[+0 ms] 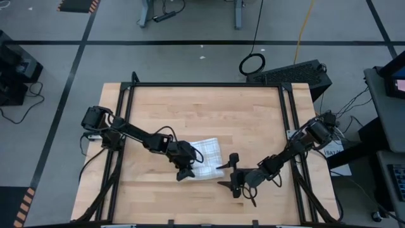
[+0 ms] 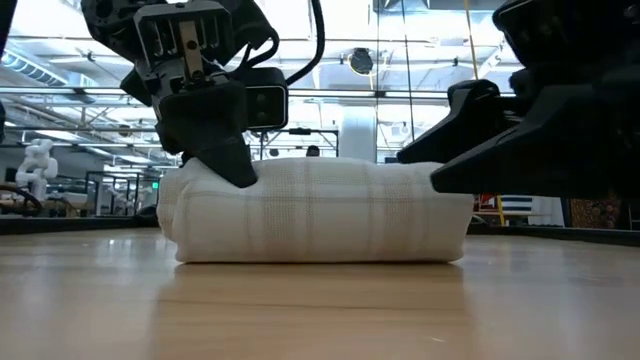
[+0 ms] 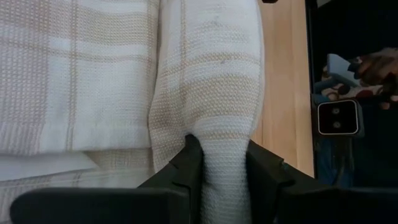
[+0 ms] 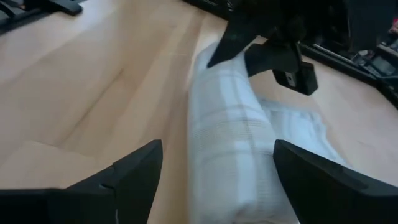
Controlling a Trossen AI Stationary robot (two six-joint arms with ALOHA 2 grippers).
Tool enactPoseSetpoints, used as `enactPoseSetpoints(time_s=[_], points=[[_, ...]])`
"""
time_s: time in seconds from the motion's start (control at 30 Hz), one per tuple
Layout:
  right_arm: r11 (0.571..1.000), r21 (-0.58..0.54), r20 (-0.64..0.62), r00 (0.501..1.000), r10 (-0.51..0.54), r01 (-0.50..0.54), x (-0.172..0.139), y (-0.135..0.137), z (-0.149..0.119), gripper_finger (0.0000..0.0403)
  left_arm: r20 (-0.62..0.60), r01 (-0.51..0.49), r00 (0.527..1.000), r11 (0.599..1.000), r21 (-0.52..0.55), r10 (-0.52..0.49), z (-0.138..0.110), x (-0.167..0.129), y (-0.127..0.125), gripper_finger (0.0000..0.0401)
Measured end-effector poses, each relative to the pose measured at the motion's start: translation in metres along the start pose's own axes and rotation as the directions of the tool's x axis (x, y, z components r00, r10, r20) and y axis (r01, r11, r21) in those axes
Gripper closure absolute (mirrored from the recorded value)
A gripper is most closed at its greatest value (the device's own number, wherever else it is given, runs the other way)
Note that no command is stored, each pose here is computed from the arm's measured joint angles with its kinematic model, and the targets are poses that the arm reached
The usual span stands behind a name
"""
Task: Roll towel
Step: Roll the white kitchen towel
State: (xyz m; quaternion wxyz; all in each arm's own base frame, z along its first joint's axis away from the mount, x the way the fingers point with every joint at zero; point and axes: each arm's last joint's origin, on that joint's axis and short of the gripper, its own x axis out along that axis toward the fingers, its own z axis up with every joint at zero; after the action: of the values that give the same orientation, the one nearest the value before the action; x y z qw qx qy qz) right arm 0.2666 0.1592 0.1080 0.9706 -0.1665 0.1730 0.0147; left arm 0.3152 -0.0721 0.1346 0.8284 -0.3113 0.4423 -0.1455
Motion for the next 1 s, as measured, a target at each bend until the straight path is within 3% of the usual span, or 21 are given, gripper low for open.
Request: enactPoseSetpoints(time_s=[0.17, 0.43, 0.6, 0.73, 1.0], points=[[1.000, -0.014, 0.019, 1.000, 0.003, -0.003, 0.004, -0.006, 0.002, 0.0104, -0.021, -0.010, 1.000, 1.000, -0.009, 0.009, -0.002, 0.000, 0.001, 0.0311], [0.982, 0.148, -0.020, 0.993, 0.118, -0.113, 0.017, -0.025, -0.006, 0.0105, -0.027, -0.018, 0.999, 1.000, -0.012, 0.017, -0.003, 0.000, 0.001, 0.0311], [0.971, 0.211, -0.017, 0.993, 0.119, -0.112, 0.019, -0.031, -0.006, 0.0112, -0.017, -0.038, 0.999, 0.999, -0.013, 0.038, -0.003, 0.000, 0.002, 0.0311], [0.957, 0.270, -0.030, 0.993, 0.116, -0.104, 0.020, -0.032, -0.007, 0.0150, 0.001, -0.064, 0.998, 0.998, 0.009, 0.064, -0.002, 0.000, 0.003, 0.0311], [0.931, 0.355, -0.069, 0.991, 0.114, -0.082, 0.021, -0.034, -0.012, 0.0272, 0.047, -0.116, 0.992, 0.992, 0.048, 0.114, -0.001, 0.000, 0.004, 0.0288]])
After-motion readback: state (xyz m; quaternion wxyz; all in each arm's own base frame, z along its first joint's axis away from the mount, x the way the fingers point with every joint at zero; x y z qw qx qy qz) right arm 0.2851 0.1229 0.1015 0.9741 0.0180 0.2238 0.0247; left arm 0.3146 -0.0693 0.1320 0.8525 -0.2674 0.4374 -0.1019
